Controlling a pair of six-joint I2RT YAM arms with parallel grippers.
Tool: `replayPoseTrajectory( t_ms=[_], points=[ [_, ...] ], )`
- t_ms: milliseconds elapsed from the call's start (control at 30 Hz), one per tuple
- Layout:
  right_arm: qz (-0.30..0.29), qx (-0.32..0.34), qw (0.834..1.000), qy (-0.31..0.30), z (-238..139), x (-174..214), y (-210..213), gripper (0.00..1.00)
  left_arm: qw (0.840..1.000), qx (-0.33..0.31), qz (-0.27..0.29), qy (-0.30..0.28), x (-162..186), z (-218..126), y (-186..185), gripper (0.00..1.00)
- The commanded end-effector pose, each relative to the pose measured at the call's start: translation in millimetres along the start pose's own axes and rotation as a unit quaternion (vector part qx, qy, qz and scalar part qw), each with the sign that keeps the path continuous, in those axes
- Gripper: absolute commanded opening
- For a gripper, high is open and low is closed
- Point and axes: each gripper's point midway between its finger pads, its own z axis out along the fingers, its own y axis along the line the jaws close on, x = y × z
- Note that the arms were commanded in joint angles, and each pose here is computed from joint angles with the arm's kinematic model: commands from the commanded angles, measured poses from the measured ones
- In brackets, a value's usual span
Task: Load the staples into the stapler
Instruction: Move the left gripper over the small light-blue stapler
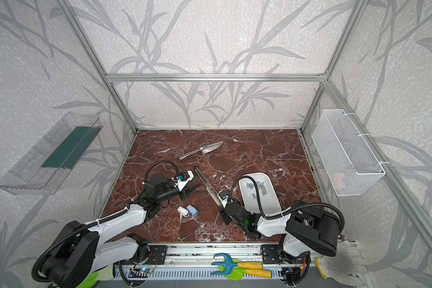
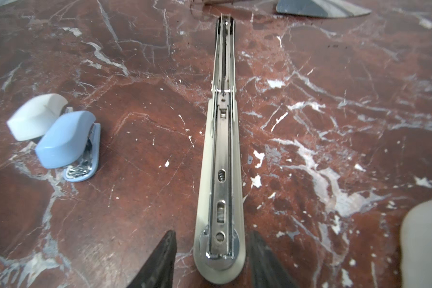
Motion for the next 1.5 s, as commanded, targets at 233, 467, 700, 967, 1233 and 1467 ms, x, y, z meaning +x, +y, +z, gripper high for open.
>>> replayPoseTrajectory(
  t_ms=[233, 467, 700, 967, 1233, 1467],
  points=[
    [-0.037, -0.116, 0.992, -0.029, -19.8, -32.6, 48.3, 0.61, 0.999, -0.044, -0.027, 0.001, -1.4, -15.8, 6.3, 0.44],
    [-0.040, -0.185, 0.981, -0.053, -30.3, -34.9, 73.0, 0.57, 1.000, -0.011, 0.002, 0.006, -12.3, -23.3, -11.3, 0.42],
    [-0.028, -0.173, 0.984, -0.040, -36.7, -22.0, 62.9, 0.57, 0.966, 0.193, 0.138, 0.103, 15.5, -26.5, -95.6, 0.44],
    [-0.044, -0.112, 0.991, -0.059, -52.2, -18.5, 25.5, 0.65, 0.913, 0.274, 0.205, 0.224, 17.1, -30.9, -106.7, 0.47],
    [-0.017, -0.053, 0.996, -0.071, -59.3, -14.4, -21.7, 0.71, 0.857, 0.310, 0.217, 0.351, 60.9, -34.8, -110.3, 0.44],
    [-0.012, -0.043, 0.997, -0.067, -56.6, -11.3, -28.8, 0.72, 0.830, 0.317, 0.215, 0.406, 80.9, -39.2, -107.8, 0.43]
  ],
)
